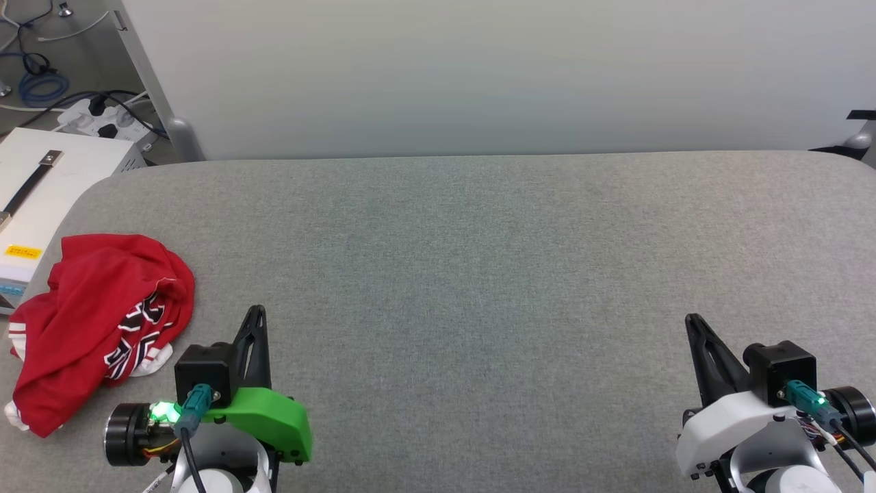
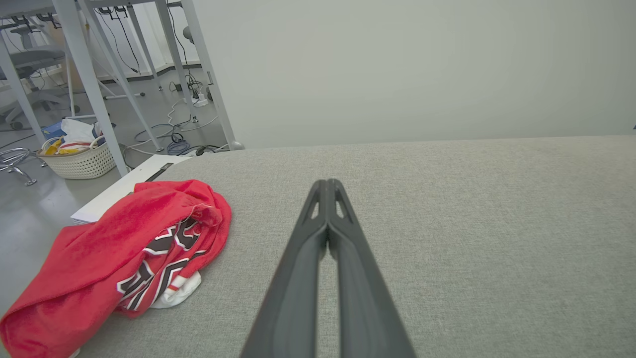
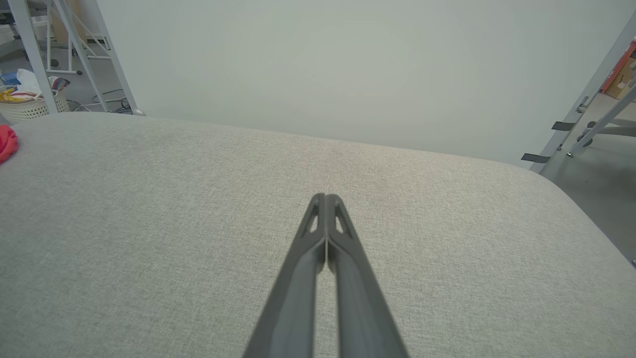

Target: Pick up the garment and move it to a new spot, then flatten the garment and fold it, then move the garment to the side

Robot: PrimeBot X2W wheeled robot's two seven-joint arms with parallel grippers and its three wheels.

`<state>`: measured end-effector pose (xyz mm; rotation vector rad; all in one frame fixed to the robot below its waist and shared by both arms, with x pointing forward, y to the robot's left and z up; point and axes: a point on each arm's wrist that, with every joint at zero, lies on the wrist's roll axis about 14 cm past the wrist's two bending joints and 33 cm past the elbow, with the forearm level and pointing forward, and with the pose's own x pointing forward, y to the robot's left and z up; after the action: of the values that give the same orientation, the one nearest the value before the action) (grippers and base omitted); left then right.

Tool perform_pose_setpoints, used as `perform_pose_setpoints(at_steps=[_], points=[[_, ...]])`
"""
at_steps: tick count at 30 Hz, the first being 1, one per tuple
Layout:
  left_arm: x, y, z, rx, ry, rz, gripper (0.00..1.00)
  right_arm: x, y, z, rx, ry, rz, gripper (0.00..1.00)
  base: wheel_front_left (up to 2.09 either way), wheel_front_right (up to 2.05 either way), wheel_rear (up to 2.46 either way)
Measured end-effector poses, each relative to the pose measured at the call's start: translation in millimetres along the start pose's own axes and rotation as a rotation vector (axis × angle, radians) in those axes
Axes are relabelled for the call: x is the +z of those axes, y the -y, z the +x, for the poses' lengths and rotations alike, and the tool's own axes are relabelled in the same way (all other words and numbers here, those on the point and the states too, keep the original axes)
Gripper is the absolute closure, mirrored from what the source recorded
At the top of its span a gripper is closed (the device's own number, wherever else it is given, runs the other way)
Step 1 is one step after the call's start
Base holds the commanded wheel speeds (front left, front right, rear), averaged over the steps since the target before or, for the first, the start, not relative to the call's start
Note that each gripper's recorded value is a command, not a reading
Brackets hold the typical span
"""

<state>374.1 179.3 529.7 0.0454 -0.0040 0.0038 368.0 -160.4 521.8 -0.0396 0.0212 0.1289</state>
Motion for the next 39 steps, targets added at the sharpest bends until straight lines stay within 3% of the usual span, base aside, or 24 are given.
perform_pose_setpoints(at_steps=[28, 29, 39], points=[[0.0, 0.1, 0.0, 0.0, 0.0, 0.0, 1.0, 0.0, 0.0, 0.0, 0.0, 0.0, 0.0, 1.0, 0.0, 0.0, 0.0], [0.0, 0.0, 0.0, 0.0, 0.0, 0.0, 0.0, -0.1, 0.0, 0.0, 0.0, 0.0, 0.001, 0.0, 0.0, 0.0, 0.0], [0.0, 1.6, 0.0, -0.005, 0.002, -0.008, 0.0, -0.2, 0.1, -0.2, 0.0, 0.001, 0.014, 0.0, 0.0, 0.0, 0.0]])
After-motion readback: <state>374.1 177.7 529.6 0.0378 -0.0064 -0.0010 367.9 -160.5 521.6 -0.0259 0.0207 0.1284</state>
